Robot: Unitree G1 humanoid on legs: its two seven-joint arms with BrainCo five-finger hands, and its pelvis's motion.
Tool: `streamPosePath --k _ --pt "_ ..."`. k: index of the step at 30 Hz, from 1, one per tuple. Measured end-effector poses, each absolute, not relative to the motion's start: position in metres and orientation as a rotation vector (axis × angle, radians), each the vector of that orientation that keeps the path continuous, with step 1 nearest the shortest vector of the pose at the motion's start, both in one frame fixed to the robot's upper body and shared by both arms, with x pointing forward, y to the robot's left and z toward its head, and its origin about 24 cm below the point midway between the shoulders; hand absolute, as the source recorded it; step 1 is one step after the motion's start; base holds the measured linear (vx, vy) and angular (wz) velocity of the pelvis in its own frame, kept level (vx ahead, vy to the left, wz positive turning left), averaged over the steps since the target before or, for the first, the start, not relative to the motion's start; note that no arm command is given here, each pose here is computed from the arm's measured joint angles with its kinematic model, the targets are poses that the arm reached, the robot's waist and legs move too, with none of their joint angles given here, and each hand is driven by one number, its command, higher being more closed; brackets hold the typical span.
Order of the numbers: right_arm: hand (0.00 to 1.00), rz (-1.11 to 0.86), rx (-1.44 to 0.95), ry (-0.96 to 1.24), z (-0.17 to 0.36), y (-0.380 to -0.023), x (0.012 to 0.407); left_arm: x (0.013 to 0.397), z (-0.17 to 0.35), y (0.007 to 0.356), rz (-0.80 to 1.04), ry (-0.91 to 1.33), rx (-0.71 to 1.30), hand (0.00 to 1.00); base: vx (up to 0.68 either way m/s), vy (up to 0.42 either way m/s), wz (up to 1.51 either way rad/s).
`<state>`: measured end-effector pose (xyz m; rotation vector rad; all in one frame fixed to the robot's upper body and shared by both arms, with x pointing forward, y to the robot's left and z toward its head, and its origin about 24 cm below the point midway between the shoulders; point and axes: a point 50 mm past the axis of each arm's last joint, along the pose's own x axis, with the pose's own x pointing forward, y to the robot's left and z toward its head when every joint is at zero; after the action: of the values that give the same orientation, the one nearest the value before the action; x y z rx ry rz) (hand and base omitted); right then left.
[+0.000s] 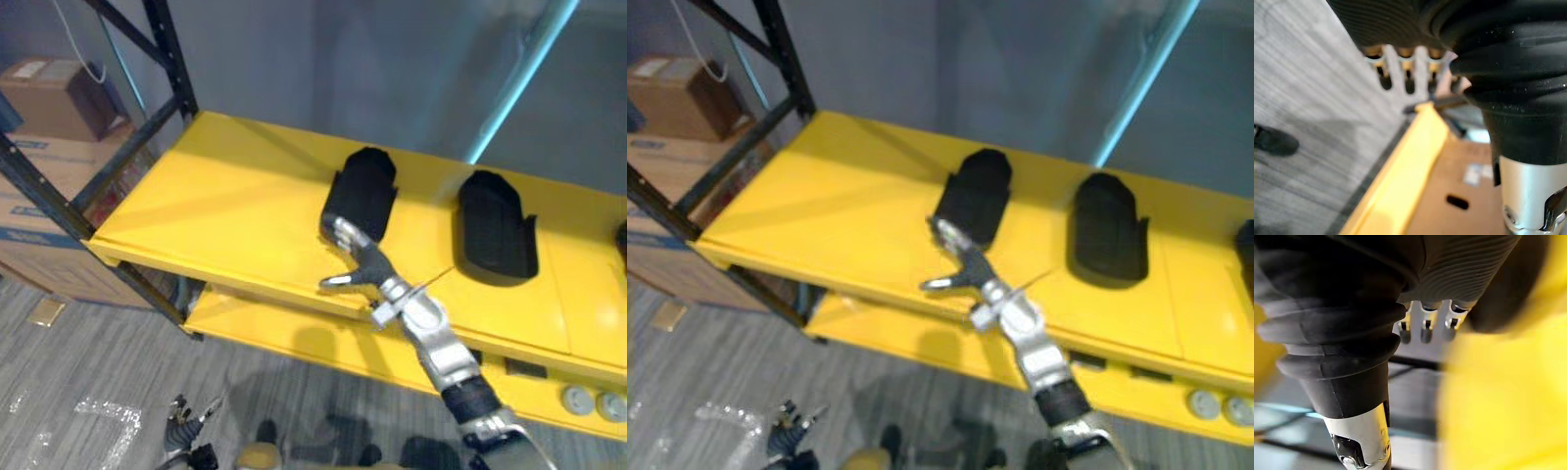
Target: Walk over and take plastic housings, then place them on the shelf
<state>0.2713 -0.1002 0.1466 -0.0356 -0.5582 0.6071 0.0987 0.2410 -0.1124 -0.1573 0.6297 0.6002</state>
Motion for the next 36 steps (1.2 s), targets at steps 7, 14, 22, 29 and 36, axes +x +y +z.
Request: streamPosePath --k 7,14,22,29,36 --pt "0.00 0.370 0.000 -0.782 0.177 -0.149 0.242 0.096 -0.122 0.245 0.663 0.674 -0.189 0.00 0.00 0.009 -0.30" --pt "0.00 -0.088 0.020 -0.565 0.133 -0.206 0.221 0.086 -0.140 0.222 0.640 0.789 -0.235 0.00 -0.04 0.012 -0.32" --pt "0.00 -0.793 0.094 -0.058 0.026 -0.283 0.160 0.074 -0.156 0.199 0.497 0.996 -0.177 0.00 0.00 -0.011 -0.53" --pt "0.00 -0.823 0.026 0.115 -0.009 -0.286 0.142 0.058 -0.164 0.209 0.455 1.169 -0.107 0.00 0.00 -0.019 -0.87" --pt "0.00 -0.786 0.011 0.241 -0.040 -0.271 0.139 0.064 -0.167 0.206 0.369 1.229 -0.074 0.00 0.00 -0.050 -0.29"
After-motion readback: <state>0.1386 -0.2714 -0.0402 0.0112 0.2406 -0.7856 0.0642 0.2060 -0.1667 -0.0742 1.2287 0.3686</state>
